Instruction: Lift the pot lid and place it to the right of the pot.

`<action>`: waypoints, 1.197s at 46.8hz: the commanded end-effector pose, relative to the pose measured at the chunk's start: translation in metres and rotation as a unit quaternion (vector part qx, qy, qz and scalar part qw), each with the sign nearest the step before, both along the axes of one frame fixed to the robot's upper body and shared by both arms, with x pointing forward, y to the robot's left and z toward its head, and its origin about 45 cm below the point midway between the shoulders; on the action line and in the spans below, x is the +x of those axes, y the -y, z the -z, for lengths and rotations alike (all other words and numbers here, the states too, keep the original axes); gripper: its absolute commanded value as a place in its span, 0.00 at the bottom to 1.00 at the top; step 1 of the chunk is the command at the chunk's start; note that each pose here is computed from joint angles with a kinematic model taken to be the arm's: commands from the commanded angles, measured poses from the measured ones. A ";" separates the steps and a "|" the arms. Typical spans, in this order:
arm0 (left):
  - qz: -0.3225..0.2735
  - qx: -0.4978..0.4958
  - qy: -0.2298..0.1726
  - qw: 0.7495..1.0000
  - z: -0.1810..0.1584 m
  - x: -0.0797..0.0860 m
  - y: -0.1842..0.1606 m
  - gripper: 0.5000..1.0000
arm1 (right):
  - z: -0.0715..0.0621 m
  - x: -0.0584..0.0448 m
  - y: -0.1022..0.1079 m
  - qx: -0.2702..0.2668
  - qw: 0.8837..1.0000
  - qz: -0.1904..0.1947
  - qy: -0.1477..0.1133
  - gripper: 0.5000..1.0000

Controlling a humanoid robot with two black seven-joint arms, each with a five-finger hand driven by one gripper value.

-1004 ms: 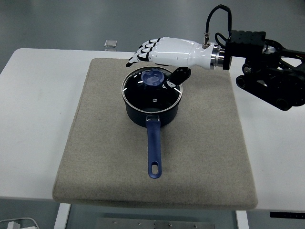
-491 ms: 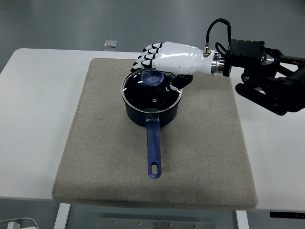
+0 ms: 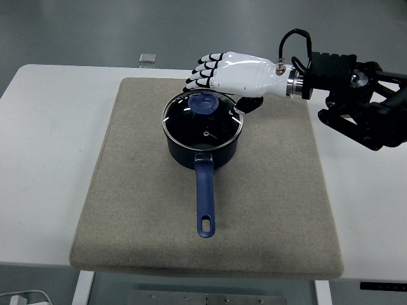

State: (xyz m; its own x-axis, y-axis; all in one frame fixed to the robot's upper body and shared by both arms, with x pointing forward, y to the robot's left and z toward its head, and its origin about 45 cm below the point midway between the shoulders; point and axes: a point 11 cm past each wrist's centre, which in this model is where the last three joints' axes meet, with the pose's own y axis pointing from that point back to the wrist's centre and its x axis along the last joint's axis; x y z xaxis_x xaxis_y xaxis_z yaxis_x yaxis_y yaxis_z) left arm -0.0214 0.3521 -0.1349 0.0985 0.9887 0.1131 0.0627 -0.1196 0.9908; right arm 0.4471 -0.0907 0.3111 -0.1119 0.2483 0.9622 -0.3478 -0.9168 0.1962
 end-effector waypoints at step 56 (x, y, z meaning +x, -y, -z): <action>0.000 0.000 0.000 1.000 0.000 0.000 0.000 1.00 | 0.016 -0.010 -0.008 -0.028 0.999 -0.020 -0.011 0.82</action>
